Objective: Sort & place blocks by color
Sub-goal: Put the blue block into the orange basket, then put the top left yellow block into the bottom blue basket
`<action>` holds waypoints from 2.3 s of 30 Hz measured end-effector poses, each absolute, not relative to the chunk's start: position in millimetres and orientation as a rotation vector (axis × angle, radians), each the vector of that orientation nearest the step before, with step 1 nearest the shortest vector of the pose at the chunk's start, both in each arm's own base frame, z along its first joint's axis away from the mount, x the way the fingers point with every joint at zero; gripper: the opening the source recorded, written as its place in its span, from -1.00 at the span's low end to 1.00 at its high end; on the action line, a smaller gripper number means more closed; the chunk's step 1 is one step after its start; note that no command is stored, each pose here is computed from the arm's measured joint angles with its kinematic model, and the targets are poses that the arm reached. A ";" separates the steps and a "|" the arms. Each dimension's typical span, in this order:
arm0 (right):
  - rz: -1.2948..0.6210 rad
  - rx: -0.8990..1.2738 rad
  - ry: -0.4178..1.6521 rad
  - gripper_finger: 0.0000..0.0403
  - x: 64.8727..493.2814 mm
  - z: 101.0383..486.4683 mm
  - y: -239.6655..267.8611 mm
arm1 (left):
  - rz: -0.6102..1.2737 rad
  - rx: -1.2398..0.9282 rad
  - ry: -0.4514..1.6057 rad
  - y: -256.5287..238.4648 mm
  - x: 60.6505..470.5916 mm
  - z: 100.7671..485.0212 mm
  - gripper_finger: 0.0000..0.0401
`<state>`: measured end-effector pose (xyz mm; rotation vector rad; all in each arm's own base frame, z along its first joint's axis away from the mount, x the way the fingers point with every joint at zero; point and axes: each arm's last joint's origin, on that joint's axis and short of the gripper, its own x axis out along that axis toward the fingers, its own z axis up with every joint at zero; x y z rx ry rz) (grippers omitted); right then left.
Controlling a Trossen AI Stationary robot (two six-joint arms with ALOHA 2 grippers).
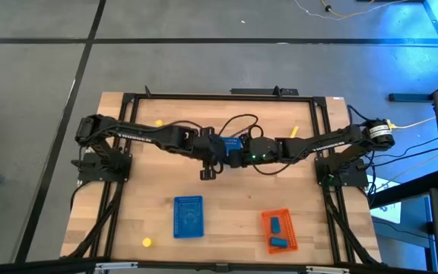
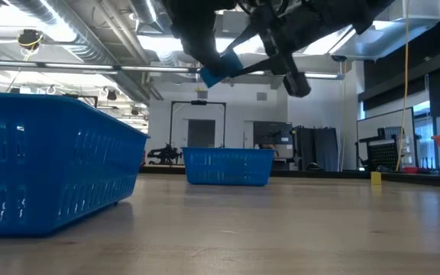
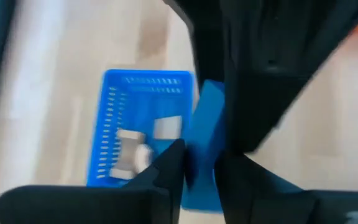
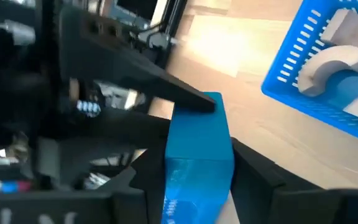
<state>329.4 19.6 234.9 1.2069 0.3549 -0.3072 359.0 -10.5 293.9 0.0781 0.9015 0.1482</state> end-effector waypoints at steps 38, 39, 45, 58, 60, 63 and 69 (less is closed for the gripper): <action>0.012 0.836 1.424 -0.27 209.1 206.0 179.9 | 0.209 -0.334 0.169 1.8 207.2 379.2 -0.41; 0.006 0.835 1.428 -0.26 208.9 205.4 179.5 | 0.209 -0.332 0.177 1.8 207.4 378.1 -0.41; 0.018 0.870 1.458 -0.13 211.5 206.4 175.6 | 0.211 -0.330 0.202 1.7 207.2 375.5 -0.41; 0.109 0.842 1.291 0.45 217.0 238.1 148.1 | 0.220 -0.317 0.208 2.3 207.0 374.9 -0.41; 0.080 0.845 1.182 0.45 214.7 252.6 135.6 | 0.244 -0.306 0.206 5.6 206.9 374.9 -0.41; -0.012 0.838 1.016 0.45 210.2 270.7 114.0 | 0.318 -0.312 0.232 18.3 205.2 371.4 -0.39; -0.231 0.820 0.871 0.46 197.8 284.7 77.2 | 0.576 -0.390 0.550 65.0 184.6 339.4 -0.19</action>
